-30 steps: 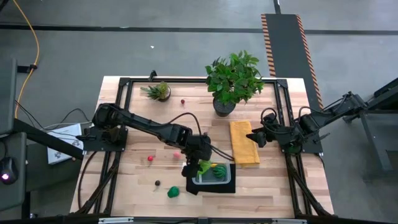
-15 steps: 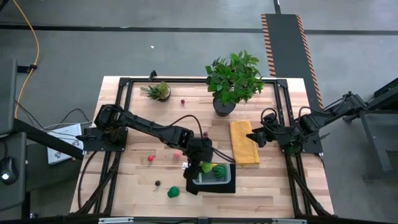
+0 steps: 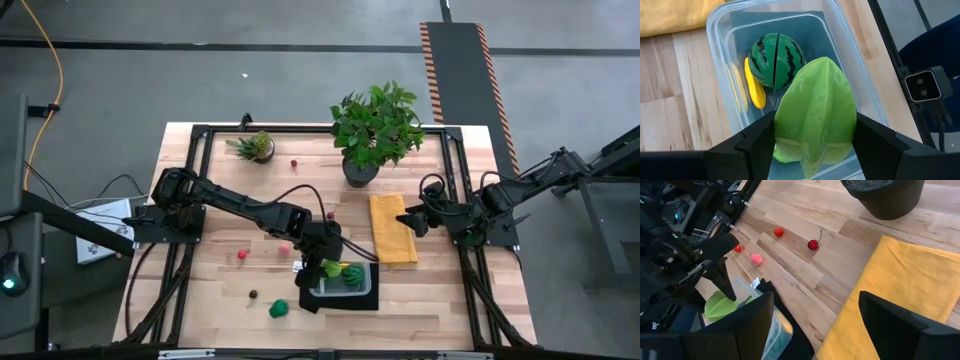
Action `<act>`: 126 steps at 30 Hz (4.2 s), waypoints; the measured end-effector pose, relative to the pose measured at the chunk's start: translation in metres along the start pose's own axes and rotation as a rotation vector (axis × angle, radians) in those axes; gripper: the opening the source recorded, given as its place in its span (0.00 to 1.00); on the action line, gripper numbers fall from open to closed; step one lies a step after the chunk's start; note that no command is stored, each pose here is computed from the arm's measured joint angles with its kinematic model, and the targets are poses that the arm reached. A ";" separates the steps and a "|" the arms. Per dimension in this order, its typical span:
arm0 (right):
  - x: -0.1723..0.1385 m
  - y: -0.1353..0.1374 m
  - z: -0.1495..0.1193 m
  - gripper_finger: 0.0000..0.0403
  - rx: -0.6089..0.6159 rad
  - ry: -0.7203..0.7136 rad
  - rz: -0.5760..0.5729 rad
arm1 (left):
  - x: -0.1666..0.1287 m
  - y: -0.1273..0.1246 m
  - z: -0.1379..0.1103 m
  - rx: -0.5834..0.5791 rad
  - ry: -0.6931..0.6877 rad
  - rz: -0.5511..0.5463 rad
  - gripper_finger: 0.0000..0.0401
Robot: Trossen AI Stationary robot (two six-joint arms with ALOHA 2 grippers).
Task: Pick and placing Produce into tupperware
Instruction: Put the star fruit into the transparent bin, then put the bell pepper into the transparent bin
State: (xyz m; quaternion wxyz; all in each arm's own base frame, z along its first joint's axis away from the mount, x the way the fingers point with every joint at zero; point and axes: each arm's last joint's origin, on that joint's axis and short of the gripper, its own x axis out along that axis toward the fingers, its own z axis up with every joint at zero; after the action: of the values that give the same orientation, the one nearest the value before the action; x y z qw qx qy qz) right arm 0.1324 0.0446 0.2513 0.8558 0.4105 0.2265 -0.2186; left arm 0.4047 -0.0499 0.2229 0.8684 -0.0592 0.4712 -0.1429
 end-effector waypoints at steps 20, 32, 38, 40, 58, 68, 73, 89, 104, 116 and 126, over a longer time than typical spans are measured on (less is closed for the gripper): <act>0.000 0.000 0.000 0.70 0.000 -0.004 -0.001 | 0.024 0.006 -0.008 -0.011 0.058 0.001 0.55; 0.000 0.000 0.001 0.70 -0.004 -0.017 -0.005 | 0.023 0.006 -0.007 -0.005 0.048 -0.001 0.55; 0.000 0.000 0.000 0.70 -0.007 -0.017 -0.005 | 0.023 0.006 -0.007 -0.005 0.049 -0.001 0.55; 0.000 0.000 0.000 0.70 -0.007 -0.017 -0.006 | 0.023 0.006 -0.007 -0.005 0.049 -0.001 0.55; 0.000 0.000 0.000 0.70 -0.009 -0.016 -0.007 | 0.023 0.006 -0.007 -0.013 0.047 0.006 0.73; 0.000 -0.001 0.000 0.70 -0.012 -0.014 -0.011 | 0.023 0.006 -0.007 -0.013 0.050 0.007 0.63; 0.000 -0.001 0.000 0.70 -0.012 -0.014 -0.012 | 0.023 0.006 -0.007 -0.011 0.053 0.007 0.57; 0.000 -0.001 0.000 0.70 -0.012 -0.014 -0.012 | 0.023 0.007 -0.011 0.004 0.090 0.012 0.23; 0.000 -0.001 0.000 0.70 -0.012 -0.016 -0.012 | -0.014 -0.001 0.024 0.118 0.091 0.112 0.01; 0.000 -0.001 0.000 0.70 -0.012 -0.016 -0.013 | -0.055 0.037 0.023 0.004 0.263 0.182 0.00; 0.000 -0.001 0.000 0.70 -0.013 -0.016 -0.015 | -0.118 0.047 0.010 -0.088 0.297 0.213 0.00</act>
State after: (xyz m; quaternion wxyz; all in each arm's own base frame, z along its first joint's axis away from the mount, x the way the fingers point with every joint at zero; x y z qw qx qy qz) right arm 0.1318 0.0438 0.2506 0.8587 0.4013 0.2241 -0.2268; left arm 0.3611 0.0303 0.3111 0.7961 -0.0249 0.6036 -0.0365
